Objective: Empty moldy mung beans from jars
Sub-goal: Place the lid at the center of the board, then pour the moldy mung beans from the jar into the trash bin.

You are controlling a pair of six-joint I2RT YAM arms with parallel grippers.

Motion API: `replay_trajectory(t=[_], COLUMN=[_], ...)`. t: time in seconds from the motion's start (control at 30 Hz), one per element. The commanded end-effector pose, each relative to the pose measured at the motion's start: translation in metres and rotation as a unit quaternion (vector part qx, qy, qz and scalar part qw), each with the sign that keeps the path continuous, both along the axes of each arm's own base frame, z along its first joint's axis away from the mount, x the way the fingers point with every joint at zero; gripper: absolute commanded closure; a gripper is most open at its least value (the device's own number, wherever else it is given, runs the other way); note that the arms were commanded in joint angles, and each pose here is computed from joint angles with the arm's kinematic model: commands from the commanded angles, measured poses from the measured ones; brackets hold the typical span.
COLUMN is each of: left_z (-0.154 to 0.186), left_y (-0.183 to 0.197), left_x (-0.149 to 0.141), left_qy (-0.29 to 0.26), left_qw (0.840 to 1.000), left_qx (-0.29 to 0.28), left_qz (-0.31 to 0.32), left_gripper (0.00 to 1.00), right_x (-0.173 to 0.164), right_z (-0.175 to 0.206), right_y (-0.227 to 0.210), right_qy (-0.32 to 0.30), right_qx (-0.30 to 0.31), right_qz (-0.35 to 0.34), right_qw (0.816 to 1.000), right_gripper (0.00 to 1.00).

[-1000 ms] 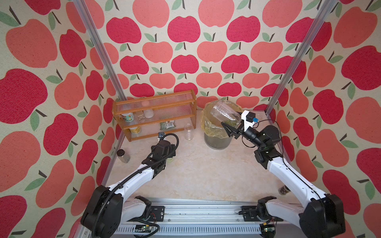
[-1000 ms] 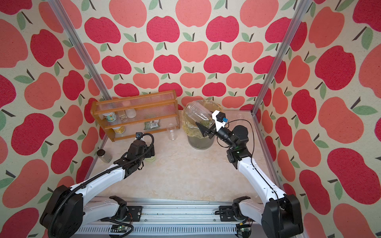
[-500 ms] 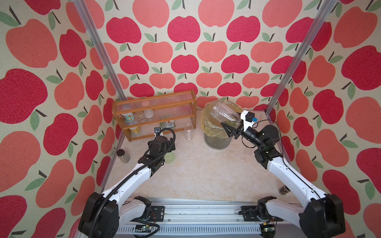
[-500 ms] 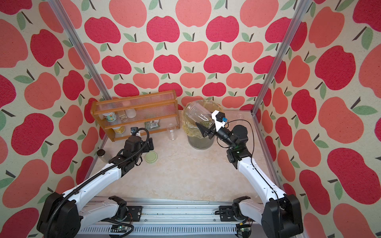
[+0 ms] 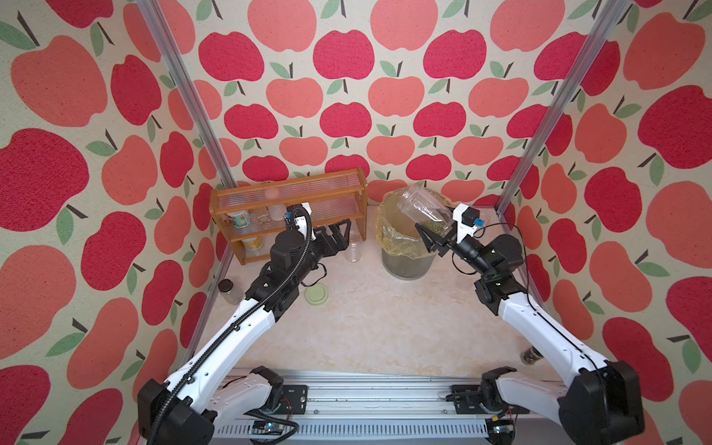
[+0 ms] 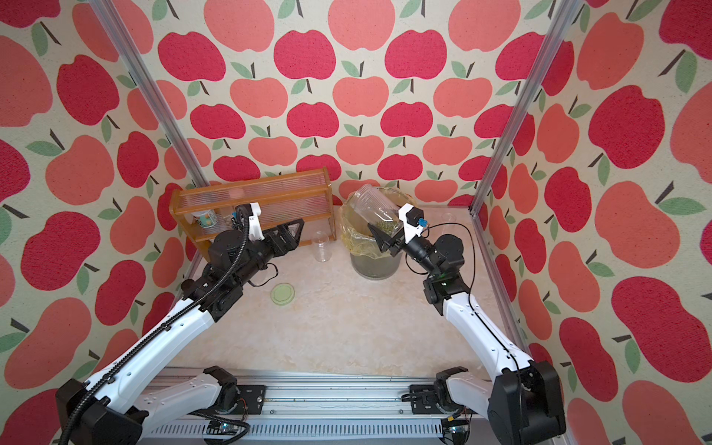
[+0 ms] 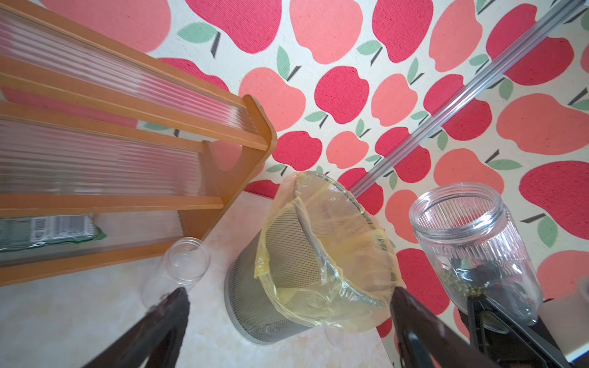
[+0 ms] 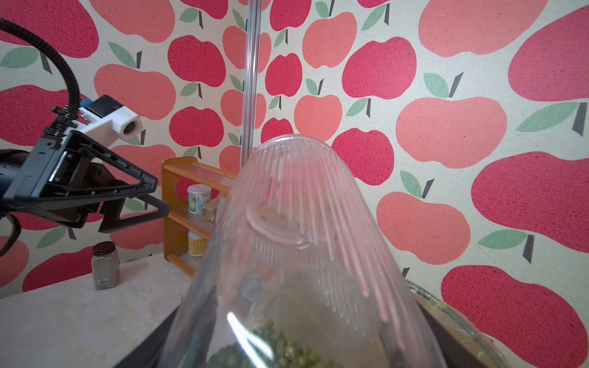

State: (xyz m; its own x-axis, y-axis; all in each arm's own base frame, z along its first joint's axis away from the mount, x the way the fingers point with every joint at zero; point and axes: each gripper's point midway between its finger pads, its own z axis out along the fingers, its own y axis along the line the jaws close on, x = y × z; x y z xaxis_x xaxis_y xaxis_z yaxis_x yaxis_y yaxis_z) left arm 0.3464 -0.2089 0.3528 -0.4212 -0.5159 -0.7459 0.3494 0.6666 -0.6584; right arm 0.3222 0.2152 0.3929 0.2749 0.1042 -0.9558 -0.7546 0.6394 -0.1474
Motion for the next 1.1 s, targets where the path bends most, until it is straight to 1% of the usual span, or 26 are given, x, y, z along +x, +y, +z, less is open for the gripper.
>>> replay_trajectory(t=[0.0,0.17,0.37,0.53,0.63,0.7,0.93,1.07], left_z=[0.043,0.073,0.087,0.087,0.088,0.085,0.088,0.087], left_y=[-0.033,-0.063,-0.093,-0.114,-0.129,-0.135,-0.145,-0.150], left_x=[-0.002,0.002,0.009,0.016,0.015,0.017,0.013,0.016], left_qy=[-0.039,-0.090,-0.118,-0.116,-0.117,-0.109,-0.114,-0.108], left_qw=[0.995,0.987,0.975,0.967,0.961,0.962,0.958,0.957], left_qx=[-0.073,-0.093,-0.134,-0.155,-0.155,-0.151,-0.149,-0.154], left_qz=[-0.061,-0.091,-0.134,-0.166,-0.198,-0.202,-0.218,-0.223], left_gripper=[0.00,0.00,0.00,0.00,0.00,0.00,0.00,0.00], right_x=[-0.011,-0.014,-0.013,-0.010,-0.009,-0.008,0.003,0.002], right_z=[0.040,0.041,0.042,0.041,0.040,0.040,0.035,0.038], right_y=[-0.008,-0.008,-0.010,-0.009,-0.008,-0.006,-0.004,-0.001], right_qy=[-0.065,-0.069,-0.069,-0.065,-0.065,-0.064,-0.054,-0.056], right_qx=[0.038,0.043,0.043,0.040,0.043,0.044,0.050,0.063], right_qz=[-0.004,0.003,-0.005,-0.004,-0.001,0.007,0.008,0.026], right_qw=[0.997,0.997,0.997,0.997,0.997,0.997,0.997,0.996], right_gripper=[0.59,0.59,0.59,0.59,0.59,0.59,0.59,0.59])
